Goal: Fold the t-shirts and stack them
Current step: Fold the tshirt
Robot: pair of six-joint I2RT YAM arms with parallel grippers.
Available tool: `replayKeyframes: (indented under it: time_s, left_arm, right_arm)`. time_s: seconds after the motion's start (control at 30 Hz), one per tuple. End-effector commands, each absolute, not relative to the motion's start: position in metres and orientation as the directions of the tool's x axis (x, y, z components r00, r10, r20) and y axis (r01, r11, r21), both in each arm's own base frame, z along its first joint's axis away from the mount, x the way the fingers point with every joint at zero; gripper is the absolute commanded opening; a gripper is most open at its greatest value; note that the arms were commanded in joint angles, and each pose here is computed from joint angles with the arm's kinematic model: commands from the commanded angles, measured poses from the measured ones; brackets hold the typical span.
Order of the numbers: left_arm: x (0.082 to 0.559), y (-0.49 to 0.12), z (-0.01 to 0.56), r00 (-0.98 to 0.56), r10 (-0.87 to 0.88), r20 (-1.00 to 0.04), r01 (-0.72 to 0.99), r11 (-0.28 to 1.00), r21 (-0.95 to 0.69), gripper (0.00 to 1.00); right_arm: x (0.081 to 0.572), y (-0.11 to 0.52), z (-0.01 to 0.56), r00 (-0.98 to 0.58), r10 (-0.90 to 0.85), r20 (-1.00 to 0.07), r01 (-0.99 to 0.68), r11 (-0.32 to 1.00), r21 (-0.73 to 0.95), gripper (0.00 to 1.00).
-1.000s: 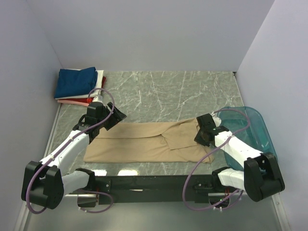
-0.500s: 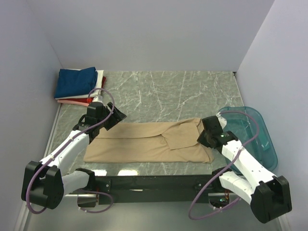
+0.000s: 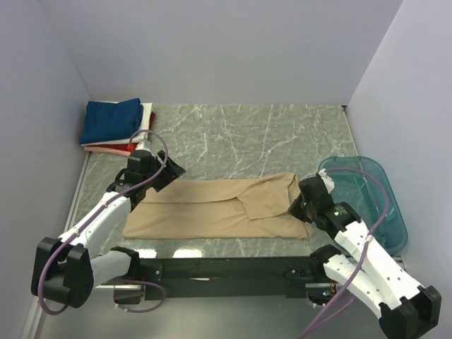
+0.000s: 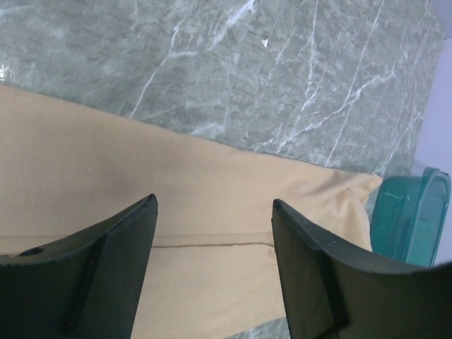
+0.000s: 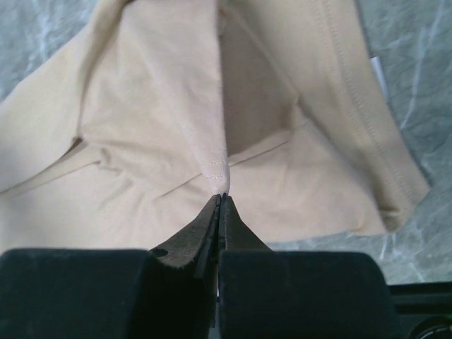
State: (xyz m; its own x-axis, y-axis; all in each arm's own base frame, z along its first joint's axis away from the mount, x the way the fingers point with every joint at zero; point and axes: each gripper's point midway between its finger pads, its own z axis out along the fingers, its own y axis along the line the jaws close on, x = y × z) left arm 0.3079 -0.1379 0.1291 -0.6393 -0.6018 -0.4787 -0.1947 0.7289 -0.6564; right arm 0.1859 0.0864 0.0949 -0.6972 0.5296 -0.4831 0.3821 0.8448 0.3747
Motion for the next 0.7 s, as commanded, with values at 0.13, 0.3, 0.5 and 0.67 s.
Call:
replayKeyframes:
  time_s: [0.13,0.3,0.5,0.67]
  left_arm:
    - [0.310,-0.141,0.142,-0.622,-0.602,-0.501,-0.151,0.719,-0.678,0.71]
    - [0.310,-0.142,0.141,-0.625,-0.601,-0.498,-0.153,0.720,-0.677,0.71]
    - [0.310,-0.142,0.141,-0.626,-0.600,-0.498,-0.153,0.721,-0.676,0.71]
    - [0.309,-0.141,0.139,-0.627,-0.599,-0.498,-0.158,0.724,-0.672,0.71]
  right_arm:
    - [0.190,0.106,0.143,-0.668,0.559,-0.491,0.336,0.816,0.471,0.00]
    - [0.193,0.118,0.165,-0.671,0.549,-0.499,0.290,0.813,0.505,0.00]
    - [0.198,0.138,0.182,-0.684,0.534,-0.497,0.243,0.809,0.535,0.00]
    - [0.200,0.154,0.190,-0.698,0.515,-0.498,0.209,0.811,0.546,0.00]
